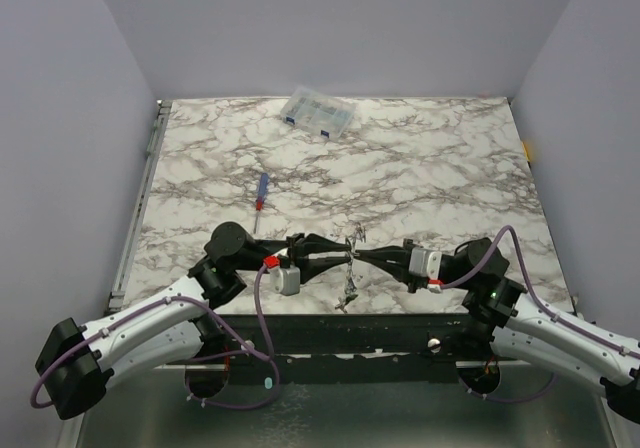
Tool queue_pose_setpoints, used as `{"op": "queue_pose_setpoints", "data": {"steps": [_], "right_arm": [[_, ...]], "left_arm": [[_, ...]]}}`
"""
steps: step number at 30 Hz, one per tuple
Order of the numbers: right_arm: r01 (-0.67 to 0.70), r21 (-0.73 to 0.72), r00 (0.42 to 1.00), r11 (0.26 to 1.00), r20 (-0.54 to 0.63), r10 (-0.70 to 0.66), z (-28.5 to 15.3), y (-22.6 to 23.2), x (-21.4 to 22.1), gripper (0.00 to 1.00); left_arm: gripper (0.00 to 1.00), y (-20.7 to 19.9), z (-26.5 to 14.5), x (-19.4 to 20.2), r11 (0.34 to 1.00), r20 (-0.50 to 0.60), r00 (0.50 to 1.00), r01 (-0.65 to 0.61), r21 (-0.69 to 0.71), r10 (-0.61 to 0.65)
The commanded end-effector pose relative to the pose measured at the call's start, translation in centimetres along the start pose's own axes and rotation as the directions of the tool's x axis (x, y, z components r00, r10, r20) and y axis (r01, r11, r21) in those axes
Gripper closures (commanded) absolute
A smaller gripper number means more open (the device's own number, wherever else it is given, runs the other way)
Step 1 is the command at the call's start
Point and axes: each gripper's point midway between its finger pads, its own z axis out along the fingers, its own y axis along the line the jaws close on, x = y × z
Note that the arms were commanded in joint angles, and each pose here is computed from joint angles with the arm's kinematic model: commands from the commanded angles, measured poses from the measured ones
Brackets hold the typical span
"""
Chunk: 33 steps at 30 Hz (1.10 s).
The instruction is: Put the keys on the keyring
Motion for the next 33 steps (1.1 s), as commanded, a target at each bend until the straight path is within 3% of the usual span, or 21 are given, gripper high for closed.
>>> {"op": "queue_pose_setpoints", "data": {"steps": [1, 13, 15, 18, 25, 27, 33], "right_arm": [[0.030, -0.013, 0.997, 0.999, 0.067, -0.029, 0.4, -0.5, -2.3, 1.00], [0.038, -0.039, 0.996, 0.999, 0.085, -0.034, 0.7, -0.2, -2.8, 1.00], [0.037, -0.046, 0.995, 0.998, 0.096, -0.032, 0.8, -0.1, -2.9, 1.00], [0.032, -0.055, 0.993, 0.998, 0.114, -0.025, 0.9, 0.0, -3.3, 1.00], [0.017, -0.069, 0.993, 0.997, 0.119, -0.009, 1.2, 0.2, -3.2, 1.00], [0.015, -0.062, 0.994, 0.998, 0.112, -0.007, 1.1, 0.1, -3.1, 0.96], [-0.001, -0.054, 0.997, 0.999, 0.075, 0.005, 0.8, 0.1, -2.6, 0.74]], "left_arm": [[0.73, -0.8, 0.2, -0.4, 0.999, 0.032, 0.999, 0.010, 0.049, -0.012], [0.83, -0.8, 0.5, 0.5, 0.998, 0.015, 0.999, 0.049, 0.047, -0.050], [0.87, -0.8, 0.6, 0.5, 0.997, 0.014, 0.998, 0.055, 0.049, -0.055], [1.00, -0.8, 0.6, 0.6, 0.997, 0.013, 0.998, 0.062, 0.051, -0.062], [1.00, 0.4, 0.6, 1.1, 0.996, -0.015, 0.996, 0.083, -0.014, -0.083], [1.00, 0.7, 0.6, 1.3, 0.996, -0.023, 0.996, 0.084, -0.034, -0.085], [1.00, 1.6, 0.2, 1.4, 0.994, -0.041, 0.996, 0.070, -0.088, -0.074]]}}
